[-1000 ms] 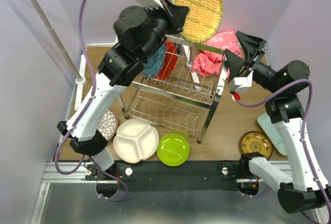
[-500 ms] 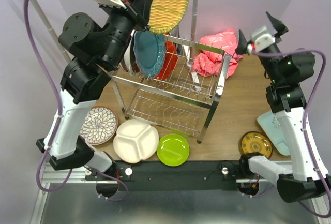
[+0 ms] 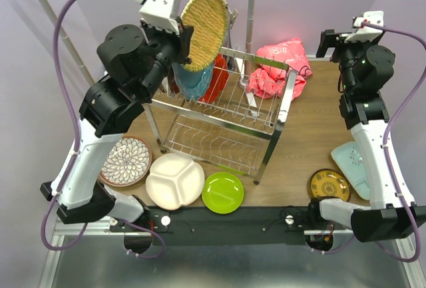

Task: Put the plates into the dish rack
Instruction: Insert the plate into the dish rack

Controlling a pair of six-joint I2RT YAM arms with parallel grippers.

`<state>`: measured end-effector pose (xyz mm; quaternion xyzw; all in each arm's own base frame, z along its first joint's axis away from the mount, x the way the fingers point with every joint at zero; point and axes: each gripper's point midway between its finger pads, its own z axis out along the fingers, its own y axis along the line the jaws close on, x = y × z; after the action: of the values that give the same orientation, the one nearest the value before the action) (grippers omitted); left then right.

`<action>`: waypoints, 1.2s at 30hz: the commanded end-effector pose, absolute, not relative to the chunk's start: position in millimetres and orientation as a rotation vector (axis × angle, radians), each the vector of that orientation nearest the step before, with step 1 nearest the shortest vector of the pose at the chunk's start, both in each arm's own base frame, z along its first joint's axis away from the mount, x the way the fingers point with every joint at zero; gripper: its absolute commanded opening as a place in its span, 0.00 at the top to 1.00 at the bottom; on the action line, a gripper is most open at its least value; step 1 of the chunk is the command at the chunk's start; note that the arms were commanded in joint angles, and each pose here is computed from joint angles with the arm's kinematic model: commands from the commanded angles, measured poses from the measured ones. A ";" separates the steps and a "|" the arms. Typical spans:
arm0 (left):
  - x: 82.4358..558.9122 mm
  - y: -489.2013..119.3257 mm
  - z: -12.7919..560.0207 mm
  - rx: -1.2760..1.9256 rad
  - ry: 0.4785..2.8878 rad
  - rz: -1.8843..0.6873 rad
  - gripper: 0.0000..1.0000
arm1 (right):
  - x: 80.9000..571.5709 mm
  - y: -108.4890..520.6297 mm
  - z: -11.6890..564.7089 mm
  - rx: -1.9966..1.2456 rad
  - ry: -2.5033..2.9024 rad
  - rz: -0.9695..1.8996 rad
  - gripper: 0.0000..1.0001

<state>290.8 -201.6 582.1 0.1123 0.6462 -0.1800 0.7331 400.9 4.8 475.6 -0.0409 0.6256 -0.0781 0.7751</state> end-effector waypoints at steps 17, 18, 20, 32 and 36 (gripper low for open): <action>307.2 -220.3 531.0 0.363 1.566 -0.172 1.00 | 409.1 -17.4 447.5 0.118 1.464 -0.058 0.00; 306.9 -221.6 528.7 0.369 1.573 -0.164 1.00 | 409.6 -17.7 446.9 0.119 1.466 -0.057 0.00; 307.7 -224.2 522.5 0.379 1.587 -0.145 1.00 | 410.2 -17.0 446.7 0.118 1.466 -0.052 0.00; 311.9 -227.6 492.8 0.418 1.651 -0.042 1.00 | 409.4 -15.4 443.7 0.123 1.473 -0.035 0.00; 314.6 -228.1 481.1 0.431 1.675 -0.015 1.00 | 407.4 -15.0 443.7 0.123 1.471 -0.034 0.00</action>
<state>311.2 -232.1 484.9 0.1958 0.7356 -0.0295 0.6479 410.5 -14.9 444.6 0.0519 0.6667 -0.0230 0.7432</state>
